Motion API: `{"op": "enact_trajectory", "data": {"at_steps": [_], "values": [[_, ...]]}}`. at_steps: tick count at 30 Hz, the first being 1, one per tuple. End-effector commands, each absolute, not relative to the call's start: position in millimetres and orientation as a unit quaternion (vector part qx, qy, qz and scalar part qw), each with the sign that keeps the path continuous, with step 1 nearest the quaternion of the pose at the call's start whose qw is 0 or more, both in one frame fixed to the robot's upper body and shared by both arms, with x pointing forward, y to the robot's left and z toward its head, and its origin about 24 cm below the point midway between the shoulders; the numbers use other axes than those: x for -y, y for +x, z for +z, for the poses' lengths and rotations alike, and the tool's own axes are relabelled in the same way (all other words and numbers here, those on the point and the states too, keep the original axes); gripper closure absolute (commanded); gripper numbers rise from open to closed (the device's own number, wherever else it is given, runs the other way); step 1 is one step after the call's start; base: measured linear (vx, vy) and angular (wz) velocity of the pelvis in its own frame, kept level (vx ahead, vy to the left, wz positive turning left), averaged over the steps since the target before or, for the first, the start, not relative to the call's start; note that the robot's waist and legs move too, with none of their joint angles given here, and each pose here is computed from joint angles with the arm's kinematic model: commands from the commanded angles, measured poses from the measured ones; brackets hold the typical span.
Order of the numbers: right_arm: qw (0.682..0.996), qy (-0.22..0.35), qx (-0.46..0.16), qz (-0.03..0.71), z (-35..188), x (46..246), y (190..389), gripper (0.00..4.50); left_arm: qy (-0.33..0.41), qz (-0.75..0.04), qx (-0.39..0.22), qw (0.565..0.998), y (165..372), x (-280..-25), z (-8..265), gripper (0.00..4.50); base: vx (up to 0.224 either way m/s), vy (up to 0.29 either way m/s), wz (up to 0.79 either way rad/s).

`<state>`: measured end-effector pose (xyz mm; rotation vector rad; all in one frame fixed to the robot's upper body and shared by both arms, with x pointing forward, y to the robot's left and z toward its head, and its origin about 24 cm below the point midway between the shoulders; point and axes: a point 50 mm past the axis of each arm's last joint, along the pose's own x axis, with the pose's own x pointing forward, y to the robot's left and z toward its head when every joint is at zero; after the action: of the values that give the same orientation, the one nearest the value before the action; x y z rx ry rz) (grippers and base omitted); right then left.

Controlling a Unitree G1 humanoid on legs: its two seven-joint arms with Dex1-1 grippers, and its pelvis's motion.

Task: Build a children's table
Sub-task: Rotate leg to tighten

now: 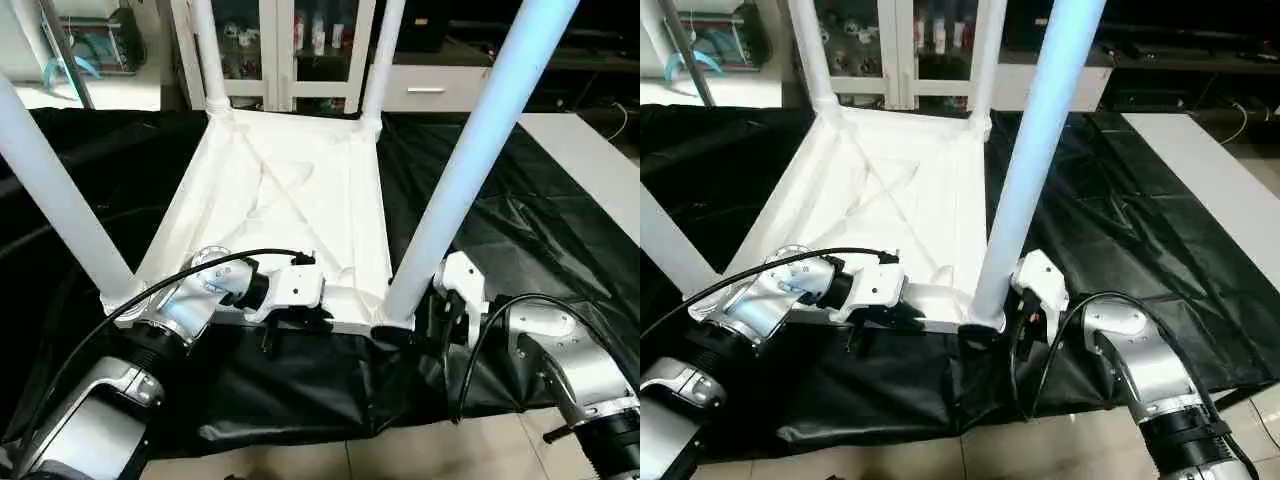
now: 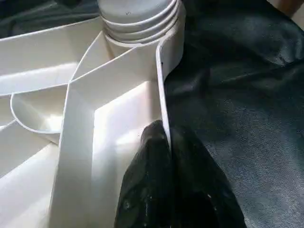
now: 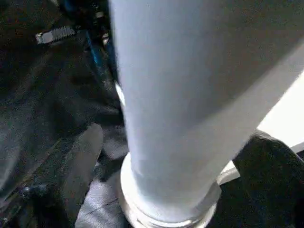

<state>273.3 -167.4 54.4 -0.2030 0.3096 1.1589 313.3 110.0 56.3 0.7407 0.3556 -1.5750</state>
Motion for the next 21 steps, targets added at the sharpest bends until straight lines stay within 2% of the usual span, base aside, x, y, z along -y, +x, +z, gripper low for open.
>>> {"op": "enact_trajectory", "data": {"at_steps": [1,3,5,8,21], "values": [[0.812,-0.105,-0.147,0.554,56.5,166.0,274.5,0.19,0.335,-0.726,-0.241,0.549,289.2,-108.8,18.6,4.5,0.0,0.0,0.0],[0.812,-0.104,-0.147,0.555,56.8,166.8,275.5,0.19,0.336,-0.726,-0.242,0.549,289.4,-110.0,19.3,4.5,0.0,0.0,0.0],[0.813,-0.104,-0.144,0.555,58.3,168.8,276.3,0.54,0.337,-0.725,-0.246,0.548,289.2,-112.3,19.7,4.5,0.0,0.0,0.0],[0.811,-0.102,-0.144,0.558,59.3,170.7,276.2,0.67,0.336,-0.725,-0.249,0.547,288.6,-113.8,19.3,4.5,0.0,0.0,0.0],[0.801,-0.099,-0.157,0.568,55.2,175.5,275.4,1.86,0.336,-0.728,-0.254,0.542,286.9,-114.8,18.7,4.5,0.0,0.0,0.0]]}}
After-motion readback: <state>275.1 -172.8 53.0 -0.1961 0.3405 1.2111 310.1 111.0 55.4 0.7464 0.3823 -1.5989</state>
